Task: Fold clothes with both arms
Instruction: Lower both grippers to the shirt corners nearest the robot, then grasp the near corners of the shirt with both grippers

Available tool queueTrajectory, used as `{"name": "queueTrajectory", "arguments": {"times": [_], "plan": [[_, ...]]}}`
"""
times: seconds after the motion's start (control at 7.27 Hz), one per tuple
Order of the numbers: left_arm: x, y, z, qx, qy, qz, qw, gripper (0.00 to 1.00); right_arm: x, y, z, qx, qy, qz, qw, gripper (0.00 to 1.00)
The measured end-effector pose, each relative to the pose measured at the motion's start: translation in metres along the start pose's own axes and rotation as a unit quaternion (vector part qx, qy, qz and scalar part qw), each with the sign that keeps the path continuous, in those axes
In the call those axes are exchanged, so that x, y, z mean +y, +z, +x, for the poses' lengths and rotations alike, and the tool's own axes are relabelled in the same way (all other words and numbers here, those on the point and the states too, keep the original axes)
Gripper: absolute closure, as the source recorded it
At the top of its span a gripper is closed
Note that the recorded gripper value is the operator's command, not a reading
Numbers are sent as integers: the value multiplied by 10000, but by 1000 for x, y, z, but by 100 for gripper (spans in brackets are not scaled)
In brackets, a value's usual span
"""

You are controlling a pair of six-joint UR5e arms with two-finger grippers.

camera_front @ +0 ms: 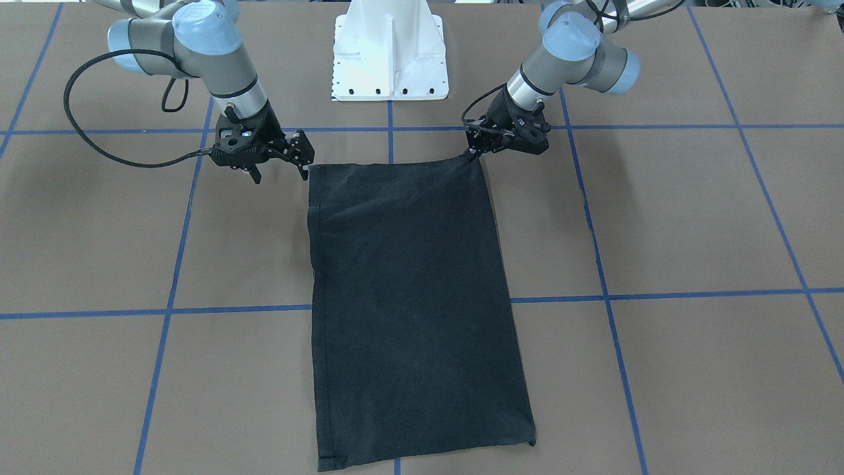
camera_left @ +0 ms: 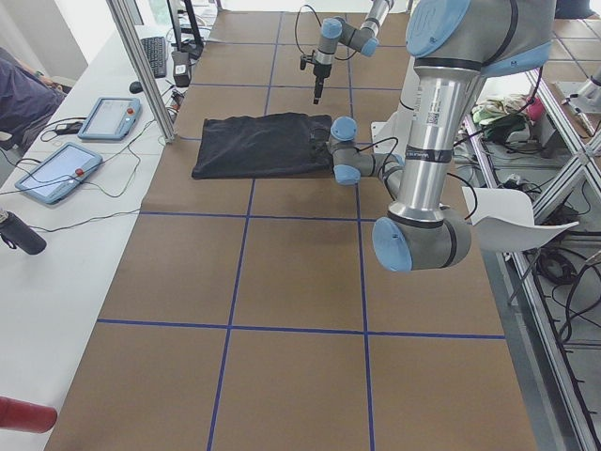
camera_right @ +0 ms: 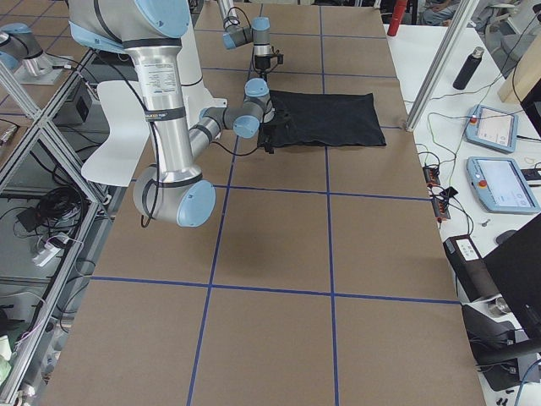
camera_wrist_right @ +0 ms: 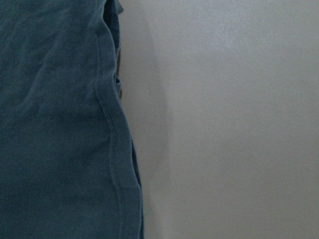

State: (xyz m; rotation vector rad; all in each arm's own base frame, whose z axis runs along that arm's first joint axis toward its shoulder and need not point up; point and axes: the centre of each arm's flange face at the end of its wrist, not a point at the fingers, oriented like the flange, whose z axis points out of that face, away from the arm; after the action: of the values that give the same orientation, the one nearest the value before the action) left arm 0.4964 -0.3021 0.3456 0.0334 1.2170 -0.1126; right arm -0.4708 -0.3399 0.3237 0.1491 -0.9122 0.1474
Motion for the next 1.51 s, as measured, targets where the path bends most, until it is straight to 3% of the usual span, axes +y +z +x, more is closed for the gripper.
{"name": "queueTrajectory", "arguments": {"times": [0.28, 0.55, 0.96, 1.24, 1.38, 1.51], "plan": [[0, 0, -1, -7, -3, -1, 10000, 100, 11, 9, -36, -97, 714, 19, 9974, 4], [0, 0, -1, -8, -5, -1, 10000, 100, 20, 29, -64, -74, 1450, 69, 9894, 6], [0, 0, 0, 0, -9, -4, 10000, 100, 34, 48, -80, -15, 2039, 182, 9788, 18], [0, 0, 0, -5, -10, -2, 10000, 100, 36, 62, -93, 23, 2214, 313, 9747, 43], [0, 0, -1, -7, -11, -1, 10000, 100, 35, 63, -96, 6, 2285, 347, 9729, 80], [0, 0, -1, -8, -11, -1, 10000, 100, 34, 63, -99, -6, 2317, 362, 9721, 100]]}}
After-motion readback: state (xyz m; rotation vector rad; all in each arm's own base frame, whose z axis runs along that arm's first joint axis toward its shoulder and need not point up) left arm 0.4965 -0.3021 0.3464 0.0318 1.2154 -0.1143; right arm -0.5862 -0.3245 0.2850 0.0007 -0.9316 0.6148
